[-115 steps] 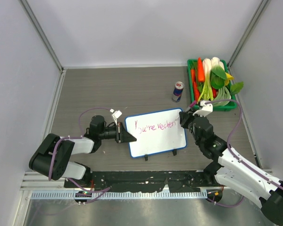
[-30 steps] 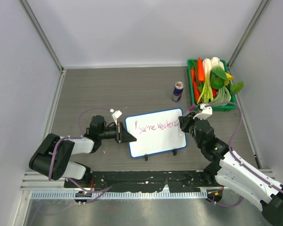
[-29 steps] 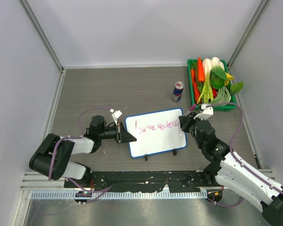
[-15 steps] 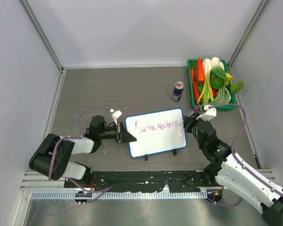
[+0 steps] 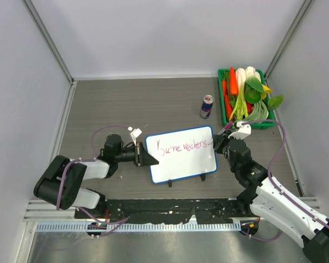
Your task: Write a sentence on the whiteboard
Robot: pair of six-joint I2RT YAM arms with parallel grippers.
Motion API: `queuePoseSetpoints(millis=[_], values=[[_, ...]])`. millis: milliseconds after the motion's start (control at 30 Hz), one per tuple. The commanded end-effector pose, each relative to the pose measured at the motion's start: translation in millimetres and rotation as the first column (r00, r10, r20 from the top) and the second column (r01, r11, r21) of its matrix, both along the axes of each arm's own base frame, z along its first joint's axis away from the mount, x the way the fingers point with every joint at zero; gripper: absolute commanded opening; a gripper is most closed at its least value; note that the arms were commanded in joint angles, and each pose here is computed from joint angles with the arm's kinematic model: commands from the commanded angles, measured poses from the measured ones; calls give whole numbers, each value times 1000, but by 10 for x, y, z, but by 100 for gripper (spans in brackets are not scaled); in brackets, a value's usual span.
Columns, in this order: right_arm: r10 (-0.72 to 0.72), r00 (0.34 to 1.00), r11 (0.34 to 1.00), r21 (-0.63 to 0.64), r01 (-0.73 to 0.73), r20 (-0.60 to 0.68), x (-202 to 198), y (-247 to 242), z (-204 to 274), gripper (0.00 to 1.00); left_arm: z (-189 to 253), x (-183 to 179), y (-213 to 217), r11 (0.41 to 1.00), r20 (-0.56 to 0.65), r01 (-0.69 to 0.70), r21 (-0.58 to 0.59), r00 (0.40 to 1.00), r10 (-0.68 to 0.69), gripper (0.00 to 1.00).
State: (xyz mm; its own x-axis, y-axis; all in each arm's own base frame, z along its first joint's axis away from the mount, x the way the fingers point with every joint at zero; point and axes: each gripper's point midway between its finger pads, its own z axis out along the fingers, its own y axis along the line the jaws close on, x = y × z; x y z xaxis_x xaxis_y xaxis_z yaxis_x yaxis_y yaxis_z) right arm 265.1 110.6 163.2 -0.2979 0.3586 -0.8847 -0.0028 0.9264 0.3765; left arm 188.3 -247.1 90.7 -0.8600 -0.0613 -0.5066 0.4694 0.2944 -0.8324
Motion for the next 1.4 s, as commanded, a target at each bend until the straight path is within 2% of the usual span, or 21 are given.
queuePoseSetpoints(millis=[0, 833, 1100, 1367], values=[[-6, 997, 999, 51, 2, 77, 95, 48, 237, 1, -216, 40, 53, 996, -67, -58, 70, 996, 63, 0], [-112, 994, 993, -28, 112, 5, 114, -209, -17, 2, -219, 43, 57, 996, -68, -62, 71, 995, 66, 0], [-87, 996, 996, 7, 87, 34, 121, -153, 183, 1, -220, 45, 56, 996, -69, -61, 71, 995, 66, 0], [12, 996, 998, 55, -17, 87, 88, 19, 514, 1, -216, 42, 55, 996, -68, -59, 69, 996, 64, 0]])
